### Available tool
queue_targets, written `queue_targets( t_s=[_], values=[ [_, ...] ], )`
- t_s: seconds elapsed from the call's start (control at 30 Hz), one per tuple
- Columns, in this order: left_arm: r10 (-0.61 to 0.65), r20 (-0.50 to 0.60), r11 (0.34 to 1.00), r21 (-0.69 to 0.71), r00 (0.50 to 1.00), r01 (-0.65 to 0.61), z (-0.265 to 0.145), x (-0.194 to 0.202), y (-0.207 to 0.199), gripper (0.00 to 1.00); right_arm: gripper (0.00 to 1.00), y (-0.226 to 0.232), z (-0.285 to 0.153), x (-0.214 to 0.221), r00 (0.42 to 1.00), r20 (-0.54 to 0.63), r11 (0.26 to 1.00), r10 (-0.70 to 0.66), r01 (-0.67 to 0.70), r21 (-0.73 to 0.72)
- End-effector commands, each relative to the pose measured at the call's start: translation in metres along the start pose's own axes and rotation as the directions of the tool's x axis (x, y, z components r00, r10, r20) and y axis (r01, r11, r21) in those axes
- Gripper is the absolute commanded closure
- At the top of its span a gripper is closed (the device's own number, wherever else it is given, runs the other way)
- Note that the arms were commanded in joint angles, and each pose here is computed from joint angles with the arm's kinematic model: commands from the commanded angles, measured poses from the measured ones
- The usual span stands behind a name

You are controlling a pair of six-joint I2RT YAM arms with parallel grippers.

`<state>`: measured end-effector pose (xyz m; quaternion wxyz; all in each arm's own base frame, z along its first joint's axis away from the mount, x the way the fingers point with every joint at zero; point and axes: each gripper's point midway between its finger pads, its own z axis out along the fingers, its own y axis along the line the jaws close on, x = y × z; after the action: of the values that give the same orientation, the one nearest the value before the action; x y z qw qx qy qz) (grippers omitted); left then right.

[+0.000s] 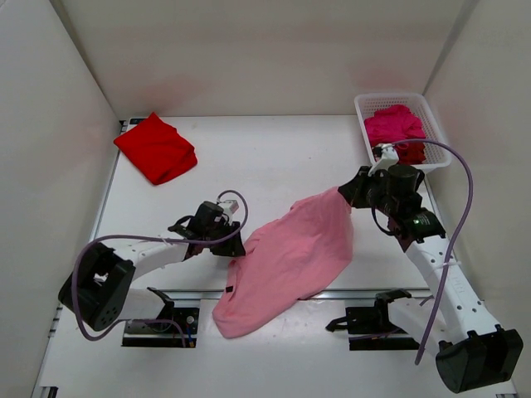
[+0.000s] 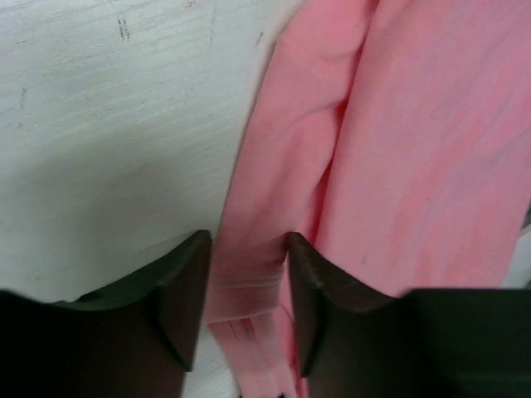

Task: Fold and stack the t-shirts
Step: Flatten out the crumpled T-shirt at the center of the board.

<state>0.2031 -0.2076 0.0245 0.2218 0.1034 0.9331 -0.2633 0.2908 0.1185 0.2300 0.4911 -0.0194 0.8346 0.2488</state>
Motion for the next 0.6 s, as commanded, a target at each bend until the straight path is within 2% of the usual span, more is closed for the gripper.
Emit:
queue_targets(
  t_s=[0.0,0.1,0.2,0.23,0.27,0.33,0.4,0.43,0.47,0.5,0.53,0.57],
  values=[
    [-0.007,0.032,1.000,-0.006,0.999,0.007,0.004,-0.004,0.003,0.50,1.00,0.024,-0.010,-0.029,0.995,0.091,0.997,-0.038,0.043,-0.057],
    [-0.016,0.079,1.000,0.025,0.997,0.014,-0.009,-0.018,-0.008,0.87,1.00,0.036,-0.024,-0.042,0.990,0.123,0.994,-0.069,0.079,-0.076],
    [-0.028,0.230,0.997,0.082,0.973,0.009,-0.053,-0.065,-0.026,0.98,1.00,0.044,-0.044,-0.064,0.981,0.175,0.992,-0.089,0.103,-0.072],
    [-0.037,0.240,0.996,0.082,0.970,0.018,-0.064,-0.070,-0.027,1.00,1.00,0.047,-0.047,-0.063,0.982,0.165,0.991,-0.092,0.106,-0.079],
    [-0.035,0.316,0.995,0.096,0.948,0.004,-0.089,-0.093,-0.033,1.00,1.00,0.052,-0.054,-0.073,0.976,0.192,0.989,-0.104,0.121,-0.080],
    [-0.038,0.375,0.995,0.103,0.926,0.000,-0.128,-0.114,-0.039,1.00,1.00,0.066,-0.072,-0.086,0.968,0.218,0.985,-0.121,0.143,-0.091],
    [-0.020,0.503,0.996,0.088,0.864,-0.028,-0.187,-0.149,-0.045,1.00,1.00,0.079,-0.091,-0.101,0.956,0.259,0.981,-0.140,0.169,-0.096],
    [-0.022,0.508,0.996,0.085,0.861,-0.024,-0.202,-0.150,-0.046,1.00,1.00,0.088,-0.098,-0.101,0.953,0.266,0.977,-0.145,0.181,-0.114],
    [-0.001,0.577,0.997,0.062,0.817,-0.043,-0.234,-0.166,-0.050,1.00,1.00,0.090,-0.104,-0.109,0.949,0.282,0.980,-0.141,0.174,-0.097],
    [0.016,0.602,0.998,0.043,0.798,-0.052,-0.257,-0.173,-0.055,1.00,1.00,0.101,-0.120,-0.119,0.934,0.321,0.974,-0.155,0.199,-0.107],
    [0.023,0.598,0.999,0.023,0.801,-0.046,-0.264,-0.173,-0.054,1.00,1.00,0.112,-0.132,-0.123,0.928,0.339,0.969,-0.156,0.210,-0.130],
    [0.045,0.645,0.997,0.017,0.763,-0.073,-0.290,-0.184,-0.068,1.00,1.00,0.111,-0.138,-0.127,0.925,0.350,0.974,-0.149,0.199,-0.111]
  ],
)
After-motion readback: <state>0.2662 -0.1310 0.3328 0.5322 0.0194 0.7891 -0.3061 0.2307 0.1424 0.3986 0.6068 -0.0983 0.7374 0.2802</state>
